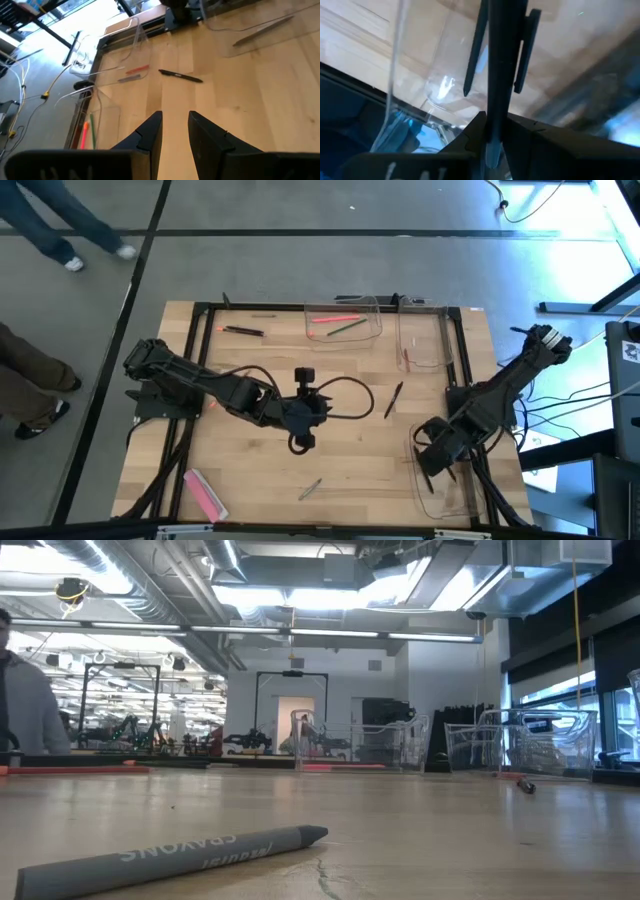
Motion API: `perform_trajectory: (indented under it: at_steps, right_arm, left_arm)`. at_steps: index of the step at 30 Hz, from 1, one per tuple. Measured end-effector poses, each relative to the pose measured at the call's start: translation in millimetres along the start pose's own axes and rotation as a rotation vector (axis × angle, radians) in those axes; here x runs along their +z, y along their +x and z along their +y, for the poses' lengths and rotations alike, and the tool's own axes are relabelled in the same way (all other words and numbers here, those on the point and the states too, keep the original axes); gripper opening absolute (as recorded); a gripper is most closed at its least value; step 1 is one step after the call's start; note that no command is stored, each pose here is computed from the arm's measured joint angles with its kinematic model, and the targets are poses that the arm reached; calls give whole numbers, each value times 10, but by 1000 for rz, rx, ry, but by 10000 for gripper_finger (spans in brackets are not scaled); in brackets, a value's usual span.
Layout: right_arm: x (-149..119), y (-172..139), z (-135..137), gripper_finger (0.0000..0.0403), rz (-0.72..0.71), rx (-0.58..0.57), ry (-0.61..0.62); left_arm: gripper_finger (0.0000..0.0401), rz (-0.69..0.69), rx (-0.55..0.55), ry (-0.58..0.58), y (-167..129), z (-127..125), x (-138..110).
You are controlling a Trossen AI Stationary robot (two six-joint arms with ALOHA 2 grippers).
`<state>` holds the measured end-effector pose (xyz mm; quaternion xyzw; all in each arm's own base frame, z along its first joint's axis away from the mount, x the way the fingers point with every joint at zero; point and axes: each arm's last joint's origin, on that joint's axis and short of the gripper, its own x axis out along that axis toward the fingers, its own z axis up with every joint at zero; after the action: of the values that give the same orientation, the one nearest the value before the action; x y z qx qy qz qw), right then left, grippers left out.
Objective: Sort crayons/erasers/pens/pencils in bins
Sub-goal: Put the bottom left black pen into the bottom right transparent bin
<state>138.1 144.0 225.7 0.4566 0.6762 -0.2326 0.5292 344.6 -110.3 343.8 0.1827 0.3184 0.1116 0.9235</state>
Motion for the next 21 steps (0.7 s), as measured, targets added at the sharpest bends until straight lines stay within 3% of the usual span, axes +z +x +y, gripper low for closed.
perform_trajectory:
  at_steps: [9, 21]
  right_arm:
    - [181, 494, -108, 51, 42, 127, 11]
    - [288, 689, -288, 51, 48, 79, 96]
  left_arm:
    - [86, -23, -15, 27, -42, -63, 20]
    - [86, -35, -13, 66, -39, -63, 33]
